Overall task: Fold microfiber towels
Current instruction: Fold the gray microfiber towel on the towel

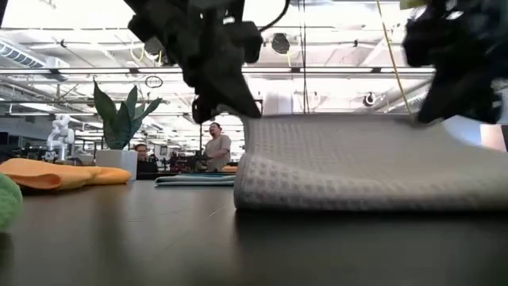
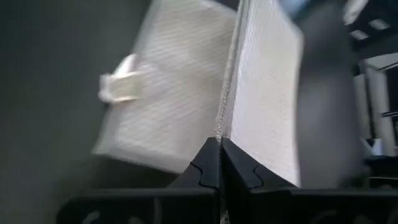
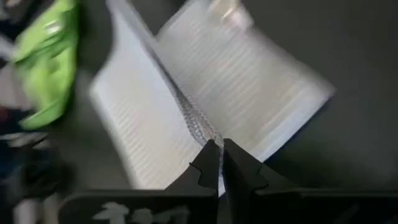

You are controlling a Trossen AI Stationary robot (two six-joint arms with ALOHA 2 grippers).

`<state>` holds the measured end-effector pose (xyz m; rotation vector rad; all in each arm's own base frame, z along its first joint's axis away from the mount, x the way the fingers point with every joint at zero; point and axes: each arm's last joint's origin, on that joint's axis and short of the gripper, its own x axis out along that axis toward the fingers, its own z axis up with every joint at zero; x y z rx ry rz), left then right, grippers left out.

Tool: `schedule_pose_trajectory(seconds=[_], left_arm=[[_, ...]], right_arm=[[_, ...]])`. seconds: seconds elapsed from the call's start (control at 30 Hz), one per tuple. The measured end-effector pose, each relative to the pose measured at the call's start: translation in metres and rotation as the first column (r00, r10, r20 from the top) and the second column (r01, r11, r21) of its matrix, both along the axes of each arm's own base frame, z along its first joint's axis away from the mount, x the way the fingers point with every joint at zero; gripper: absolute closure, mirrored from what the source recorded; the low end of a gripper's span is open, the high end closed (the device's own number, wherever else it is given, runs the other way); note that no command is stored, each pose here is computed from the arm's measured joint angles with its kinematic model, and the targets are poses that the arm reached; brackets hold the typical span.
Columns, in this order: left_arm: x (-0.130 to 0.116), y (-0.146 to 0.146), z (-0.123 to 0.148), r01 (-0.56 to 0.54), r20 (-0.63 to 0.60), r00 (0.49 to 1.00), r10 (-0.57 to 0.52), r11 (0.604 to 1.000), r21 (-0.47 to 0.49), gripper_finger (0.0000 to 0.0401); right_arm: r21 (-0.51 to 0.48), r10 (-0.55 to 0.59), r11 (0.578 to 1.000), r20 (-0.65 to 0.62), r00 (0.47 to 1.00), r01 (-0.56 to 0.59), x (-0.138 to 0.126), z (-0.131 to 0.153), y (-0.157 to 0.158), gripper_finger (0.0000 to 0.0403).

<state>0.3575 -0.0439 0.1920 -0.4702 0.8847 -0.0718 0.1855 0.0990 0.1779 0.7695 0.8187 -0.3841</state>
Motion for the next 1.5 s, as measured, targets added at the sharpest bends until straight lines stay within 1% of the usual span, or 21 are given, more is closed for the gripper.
schedule_pose_trajectory(seconds=[0.1,0.2,0.3,0.43,0.5,0.6,0.67,0.73,0.8,0.87,0.9,0.93,1.0,1.03,1.1,1.13,1.23,1.3,1.5], left_arm=[[0.003,0.009,-0.009,0.000,-0.030,1.000,0.000,1.000,-0.005,0.0400],[0.005,0.009,-0.018,0.010,-0.051,0.999,-0.011,1.000,-0.013,0.0400],[0.005,0.010,-0.020,-0.001,-0.056,0.998,0.002,1.000,0.016,0.0396],[0.005,0.014,-0.019,-0.060,-0.043,0.997,0.065,0.994,0.096,0.0356],[0.005,0.016,-0.017,-0.073,-0.034,0.996,0.077,0.992,0.105,0.0333],[0.005,0.019,-0.017,-0.079,-0.037,0.996,0.083,0.992,0.102,0.0304],[0.006,0.021,-0.017,-0.078,-0.027,0.996,0.081,0.992,0.096,0.0291],[0.005,0.020,-0.011,-0.078,-0.007,0.997,0.079,0.993,0.093,0.0283],[0.008,0.012,-0.004,-0.070,0.058,0.996,0.065,0.993,0.092,0.0284],[0.008,0.001,-0.003,-0.043,0.081,0.996,0.035,0.994,0.099,0.0294],[0.008,-0.004,-0.005,-0.035,0.074,0.997,0.027,0.993,0.109,0.0304],[0.009,-0.009,-0.010,-0.032,0.069,0.997,0.024,0.992,0.119,0.0316],[0.012,-0.012,-0.021,-0.032,0.045,0.999,0.026,0.990,0.134,0.0345],[0.012,-0.012,-0.029,-0.030,0.020,0.999,0.027,0.990,0.138,0.0363],[0.018,-0.012,-0.037,-0.031,0.033,0.999,0.027,0.992,0.126,0.0390],[0.019,-0.012,-0.042,-0.034,0.020,0.999,0.032,0.992,0.119,0.0394],[0.020,-0.013,-0.054,-0.034,-0.012,0.999,0.035,0.993,0.113,0.0393],[0.020,-0.012,-0.058,-0.036,-0.025,0.999,0.039,0.993,0.114,0.0397],[0.020,-0.012,-0.057,-0.045,-0.022,0.999,0.048,0.993,0.112,0.0398]], right_arm=[[-0.013,0.011,1.000,-0.044,0.999,-0.011,0.008,-0.005,-0.012,0.0403],[-0.006,0.021,1.000,-0.081,0.997,-0.022,0.015,-0.010,-0.022,0.0403],[-0.003,0.033,0.999,-0.100,0.994,-0.033,0.019,-0.014,-0.026,0.0397],[-0.029,0.011,0.999,-0.111,0.994,-0.014,0.018,-0.015,-0.029,0.0362],[-0.056,-0.018,0.998,-0.101,0.995,0.012,0.018,-0.014,-0.032,0.0339],[-0.071,-0.069,0.995,-0.074,0.995,0.064,0.019,-0.012,-0.036,0.0303],[-0.087,-0.061,0.995,-0.067,0.996,0.055,0.019,-0.009,-0.039,0.0281],[-0.083,-0.029,0.996,-0.043,0.999,0.025,0.018,-0.004,-0.041,0.0263],[-0.066,0.018,0.998,-0.024,1.000,-0.020,0.016,0.001,-0.038,0.0255],[-0.045,0.065,0.997,-0.028,0.997,-0.066,0.014,0.001,-0.031,0.0267],[-0.038,0.082,0.996,-0.038,0.996,-0.084,0.013,0.000,-0.028,0.0285],[-0.037,0.096,0.995,-0.047,0.994,-0.098,0.013,-0.002,-0.026,0.0309],[-0.044,0.134,0.990,-0.056,0.989,-0.137,0.013,-0.009,-0.024,0.0371],[-0.048,0.144,0.988,-0.057,0.988,-0.147,0.013,-0.014,-0.024,0.0386],[-0.020,0.139,0.990,-0.052,0.989,-0.140,0.012,-0.022,-0.028,0.0393],[-0.009,0.138,0.990,-0.055,0.989,-0.138,0.011,-0.027,-0.030,0.0397],[-0.008,0.119,0.993,-0.053,0.991,-0.120,0.008,-0.039,-0.035,0.0401],[-0.007,0.107,0.994,-0.042,0.993,-0.107,0.007,-0.042,-0.039,0.0402],[-0.002,0.080,0.997,0.013,0.997,-0.080,0.006,-0.048,-0.045,0.0403]])
